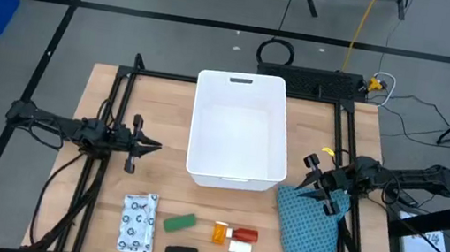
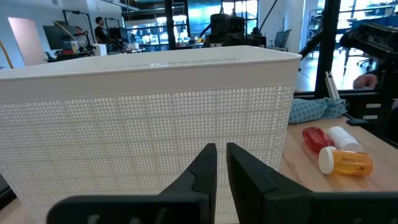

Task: Pick & place medical supplies in basket/bin

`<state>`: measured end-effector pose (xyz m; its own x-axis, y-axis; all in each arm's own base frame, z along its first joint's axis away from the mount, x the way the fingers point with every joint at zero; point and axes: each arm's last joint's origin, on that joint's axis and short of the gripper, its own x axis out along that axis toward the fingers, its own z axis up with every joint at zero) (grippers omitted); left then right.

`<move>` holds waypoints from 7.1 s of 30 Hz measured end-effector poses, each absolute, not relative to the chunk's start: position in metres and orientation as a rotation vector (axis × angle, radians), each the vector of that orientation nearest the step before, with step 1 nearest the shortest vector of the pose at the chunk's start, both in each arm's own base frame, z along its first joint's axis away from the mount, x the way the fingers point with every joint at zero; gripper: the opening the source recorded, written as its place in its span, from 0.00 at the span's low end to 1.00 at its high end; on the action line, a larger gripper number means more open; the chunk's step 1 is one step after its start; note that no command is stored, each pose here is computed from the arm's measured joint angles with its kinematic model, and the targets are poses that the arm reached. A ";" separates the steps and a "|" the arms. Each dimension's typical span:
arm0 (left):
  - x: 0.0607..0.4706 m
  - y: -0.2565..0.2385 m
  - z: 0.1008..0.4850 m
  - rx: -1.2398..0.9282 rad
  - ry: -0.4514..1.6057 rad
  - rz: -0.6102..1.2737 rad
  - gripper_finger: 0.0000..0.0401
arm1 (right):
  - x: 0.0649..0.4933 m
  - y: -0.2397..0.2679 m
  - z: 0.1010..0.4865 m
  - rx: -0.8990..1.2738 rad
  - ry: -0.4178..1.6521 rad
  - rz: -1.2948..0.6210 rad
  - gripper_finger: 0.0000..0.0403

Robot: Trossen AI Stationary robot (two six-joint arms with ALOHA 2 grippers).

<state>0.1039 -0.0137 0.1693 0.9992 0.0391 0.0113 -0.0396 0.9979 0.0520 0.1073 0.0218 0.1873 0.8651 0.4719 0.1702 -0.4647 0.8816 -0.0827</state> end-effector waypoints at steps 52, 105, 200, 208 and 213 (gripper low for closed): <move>0.104 -0.014 0.169 0.052 -0.010 0.039 0.10 | 0.107 0.022 0.187 -0.039 -0.189 0.491 0.18; 0.104 -0.014 0.169 -0.037 -0.013 0.014 0.10 | 0.107 0.021 0.190 0.019 -0.198 0.472 0.18; 0.104 -0.014 0.176 -0.106 -0.083 0.037 0.10 | 0.222 0.180 0.147 0.017 0.596 0.182 0.56; 0.104 -0.014 0.175 -0.114 -0.071 0.035 0.10 | 0.231 0.189 0.126 0.002 0.638 0.198 0.56; 0.104 -0.014 0.173 -0.126 -0.055 0.035 0.10 | 0.232 0.189 0.119 -0.001 0.661 0.188 0.56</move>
<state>0.1038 -0.0137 0.1733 0.9979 0.0384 0.0521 -0.0316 0.9915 -0.1264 0.2316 0.1892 0.1191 0.7729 0.1728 -0.6106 -0.1736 0.9831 0.0585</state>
